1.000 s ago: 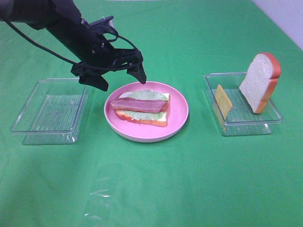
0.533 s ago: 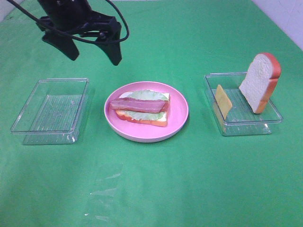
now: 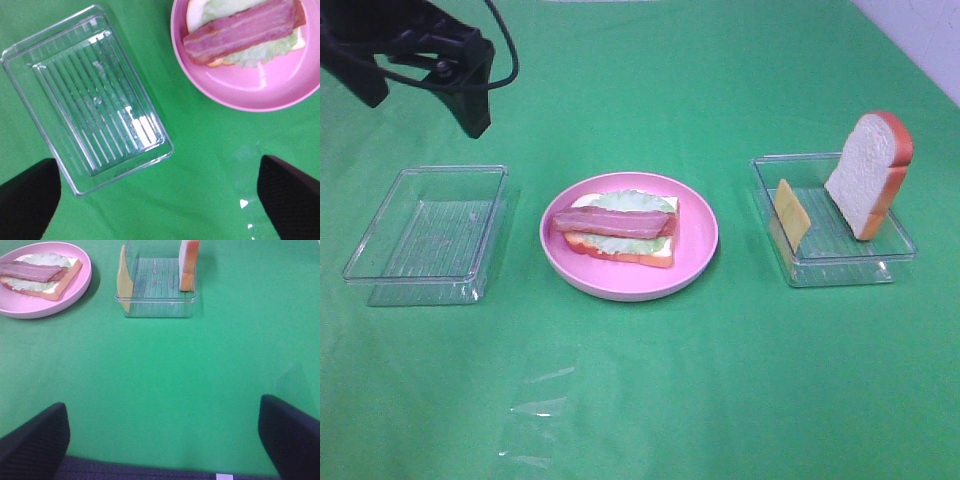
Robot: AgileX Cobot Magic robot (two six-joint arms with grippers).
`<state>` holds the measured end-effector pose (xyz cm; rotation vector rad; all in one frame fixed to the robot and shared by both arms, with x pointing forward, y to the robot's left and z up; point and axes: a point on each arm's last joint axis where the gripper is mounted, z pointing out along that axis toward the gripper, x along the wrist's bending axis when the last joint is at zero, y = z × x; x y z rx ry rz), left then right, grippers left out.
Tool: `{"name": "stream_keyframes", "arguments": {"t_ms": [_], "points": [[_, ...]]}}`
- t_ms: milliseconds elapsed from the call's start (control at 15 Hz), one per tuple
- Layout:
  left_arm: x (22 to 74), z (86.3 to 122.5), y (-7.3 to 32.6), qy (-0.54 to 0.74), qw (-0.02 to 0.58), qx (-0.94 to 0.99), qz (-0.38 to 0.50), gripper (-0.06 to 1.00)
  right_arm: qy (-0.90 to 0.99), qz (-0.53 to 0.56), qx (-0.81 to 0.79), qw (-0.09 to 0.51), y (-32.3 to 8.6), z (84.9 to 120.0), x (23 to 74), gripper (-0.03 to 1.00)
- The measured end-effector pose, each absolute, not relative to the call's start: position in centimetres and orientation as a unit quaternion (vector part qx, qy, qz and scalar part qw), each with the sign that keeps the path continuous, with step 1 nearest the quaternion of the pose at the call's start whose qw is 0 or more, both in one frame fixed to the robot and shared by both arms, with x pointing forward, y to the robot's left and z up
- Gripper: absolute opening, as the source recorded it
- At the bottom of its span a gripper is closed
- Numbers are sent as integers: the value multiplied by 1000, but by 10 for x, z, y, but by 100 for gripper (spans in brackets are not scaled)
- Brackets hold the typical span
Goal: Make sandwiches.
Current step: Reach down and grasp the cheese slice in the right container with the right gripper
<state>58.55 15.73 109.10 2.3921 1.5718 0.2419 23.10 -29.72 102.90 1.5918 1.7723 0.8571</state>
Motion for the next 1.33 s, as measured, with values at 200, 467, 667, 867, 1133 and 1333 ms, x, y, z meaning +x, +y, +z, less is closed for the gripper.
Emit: {"name": "stream_keyframes", "arguments": {"t_ms": [200,467,667,867,1133,1333], "points": [[546,1082,227,606,92,786,74,99,668,323,600,300,-297,1029,231,98],[481,1088,293,702,94,701,85,99,668,323,600,300,-297,1029,231,98],[402,1096,307,729,133,660,124,99,668,323,600,300,-297,1029,231,98],[306,1099,304,711,232,628,218,99,668,323,600,300,-297,1029,231,98],[235,1077,302,644,328,606,333,99,668,323,600,300,-297,1029,231,98],[220,1061,302,624,344,602,361,99,668,323,600,300,-297,1029,231,98]]}}
